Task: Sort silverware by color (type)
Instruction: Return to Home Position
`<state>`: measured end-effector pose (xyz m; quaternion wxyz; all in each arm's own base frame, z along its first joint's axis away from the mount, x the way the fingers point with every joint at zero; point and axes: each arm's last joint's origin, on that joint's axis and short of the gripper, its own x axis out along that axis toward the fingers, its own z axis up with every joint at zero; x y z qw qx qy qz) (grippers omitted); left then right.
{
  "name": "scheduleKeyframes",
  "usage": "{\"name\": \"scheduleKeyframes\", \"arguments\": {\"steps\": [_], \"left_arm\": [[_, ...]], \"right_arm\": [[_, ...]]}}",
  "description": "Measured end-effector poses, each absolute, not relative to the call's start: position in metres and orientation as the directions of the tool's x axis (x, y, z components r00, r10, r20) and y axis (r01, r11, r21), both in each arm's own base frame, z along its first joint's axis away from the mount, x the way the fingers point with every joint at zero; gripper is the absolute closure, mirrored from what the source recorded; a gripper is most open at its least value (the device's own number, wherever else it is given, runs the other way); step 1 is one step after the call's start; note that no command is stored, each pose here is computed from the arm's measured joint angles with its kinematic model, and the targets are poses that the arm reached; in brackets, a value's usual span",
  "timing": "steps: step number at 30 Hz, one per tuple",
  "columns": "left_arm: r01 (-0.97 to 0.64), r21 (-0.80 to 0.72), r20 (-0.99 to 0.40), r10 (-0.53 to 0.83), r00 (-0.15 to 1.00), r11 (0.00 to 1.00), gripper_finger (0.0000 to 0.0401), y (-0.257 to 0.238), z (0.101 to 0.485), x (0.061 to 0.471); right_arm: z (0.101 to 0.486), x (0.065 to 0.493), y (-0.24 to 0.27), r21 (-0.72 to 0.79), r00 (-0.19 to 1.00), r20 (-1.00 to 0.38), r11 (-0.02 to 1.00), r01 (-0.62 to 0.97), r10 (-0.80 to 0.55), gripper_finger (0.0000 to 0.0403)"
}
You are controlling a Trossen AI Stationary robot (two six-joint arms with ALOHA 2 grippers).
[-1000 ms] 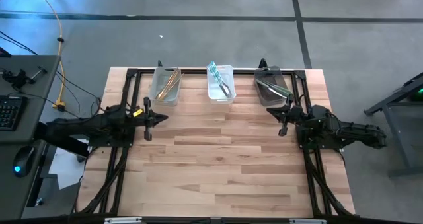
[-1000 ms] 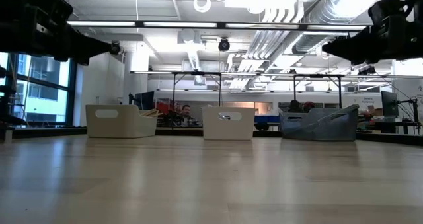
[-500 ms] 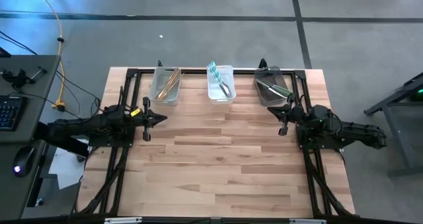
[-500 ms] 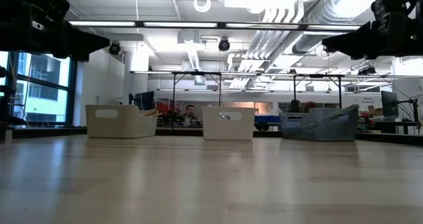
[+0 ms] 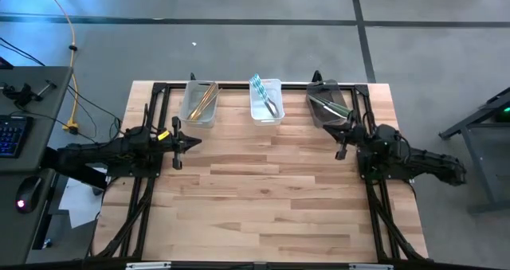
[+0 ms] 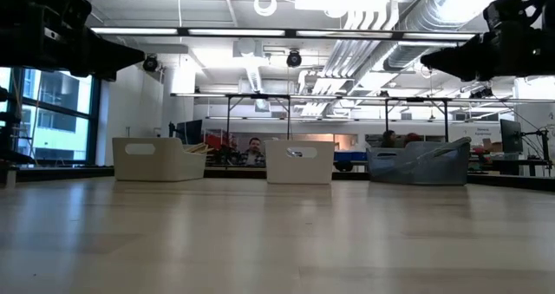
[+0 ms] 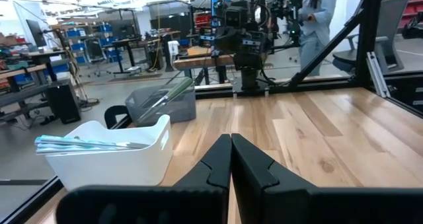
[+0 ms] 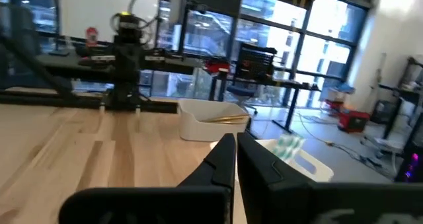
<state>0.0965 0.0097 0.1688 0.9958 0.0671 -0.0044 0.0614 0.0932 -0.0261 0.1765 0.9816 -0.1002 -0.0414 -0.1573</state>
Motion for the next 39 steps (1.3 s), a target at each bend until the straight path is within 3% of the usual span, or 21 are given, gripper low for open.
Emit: {"name": "scheduleKeyframes", "arguments": {"steps": [11,18,39], "left_arm": [[-0.123,0.127,0.017,0.121,0.992,0.984,0.0401,0.01,0.169,0.097],[-0.122,0.082,0.016,0.121,0.993,0.989,0.0401,0.01,0.169,0.097],[-0.122,0.088,0.016,0.121,0.993,0.989,0.0401,0.01,0.169,0.097]], "right_arm": [[0.168,0.09,-0.039,-0.09,0.909,0.021,0.905,0.416,-0.415,0.0403],[0.168,0.089,-0.041,-0.109,0.897,0.022,0.89,0.442,-0.442,0.0403],[0.168,0.088,-0.042,-0.049,0.893,0.022,0.892,0.45,-0.45,0.0403]]}}
